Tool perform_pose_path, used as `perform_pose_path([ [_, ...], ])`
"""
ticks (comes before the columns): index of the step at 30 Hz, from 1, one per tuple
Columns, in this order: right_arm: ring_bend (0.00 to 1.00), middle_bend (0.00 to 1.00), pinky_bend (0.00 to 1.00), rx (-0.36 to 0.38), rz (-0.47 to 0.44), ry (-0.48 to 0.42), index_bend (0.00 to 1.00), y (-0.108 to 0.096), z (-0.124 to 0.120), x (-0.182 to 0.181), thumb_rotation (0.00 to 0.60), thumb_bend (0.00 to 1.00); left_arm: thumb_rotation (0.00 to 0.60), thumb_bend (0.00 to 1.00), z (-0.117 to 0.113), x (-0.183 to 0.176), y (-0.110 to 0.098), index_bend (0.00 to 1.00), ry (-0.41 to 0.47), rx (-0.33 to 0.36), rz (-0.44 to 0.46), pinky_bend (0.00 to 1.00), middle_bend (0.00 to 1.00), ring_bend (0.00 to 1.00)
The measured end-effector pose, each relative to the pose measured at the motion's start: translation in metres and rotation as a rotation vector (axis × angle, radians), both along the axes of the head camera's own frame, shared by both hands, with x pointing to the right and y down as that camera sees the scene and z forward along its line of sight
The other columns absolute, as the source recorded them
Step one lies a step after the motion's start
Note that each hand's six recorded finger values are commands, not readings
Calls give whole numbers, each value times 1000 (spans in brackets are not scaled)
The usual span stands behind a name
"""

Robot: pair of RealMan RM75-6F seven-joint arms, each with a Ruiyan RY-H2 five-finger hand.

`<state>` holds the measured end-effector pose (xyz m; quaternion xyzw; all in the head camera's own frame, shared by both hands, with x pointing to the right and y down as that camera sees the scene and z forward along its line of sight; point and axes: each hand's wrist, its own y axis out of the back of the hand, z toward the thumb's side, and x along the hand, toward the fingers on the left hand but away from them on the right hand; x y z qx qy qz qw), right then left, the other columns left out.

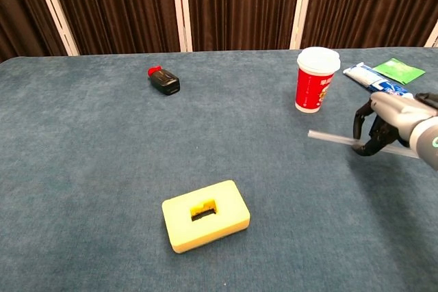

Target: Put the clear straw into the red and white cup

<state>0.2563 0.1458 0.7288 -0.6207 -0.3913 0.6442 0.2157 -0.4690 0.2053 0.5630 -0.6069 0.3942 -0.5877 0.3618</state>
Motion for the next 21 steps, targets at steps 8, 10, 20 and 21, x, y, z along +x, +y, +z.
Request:
perform_pose_path([
  [8,966,1000,799,96,49,-131,580,-18,-45,4,600,358,600,185,0,0,0,156,-1,1,0,0,0,0],
  [10,966,1000,798,131,66,-168,583,-25,-61,5,600,358,600,184,0,1,0,156,-1,2,1,0,0,0],
  [20,966,1000,793,311,299,-502,590,-77,-142,2,600,357,600,186,0,1,1,162,-2,9,2,0,0,0],
  [21,966,1000,792,322,335,-542,592,-82,-146,3,600,358,600,185,0,0,0,164,-2,10,1,0,0,0],
])
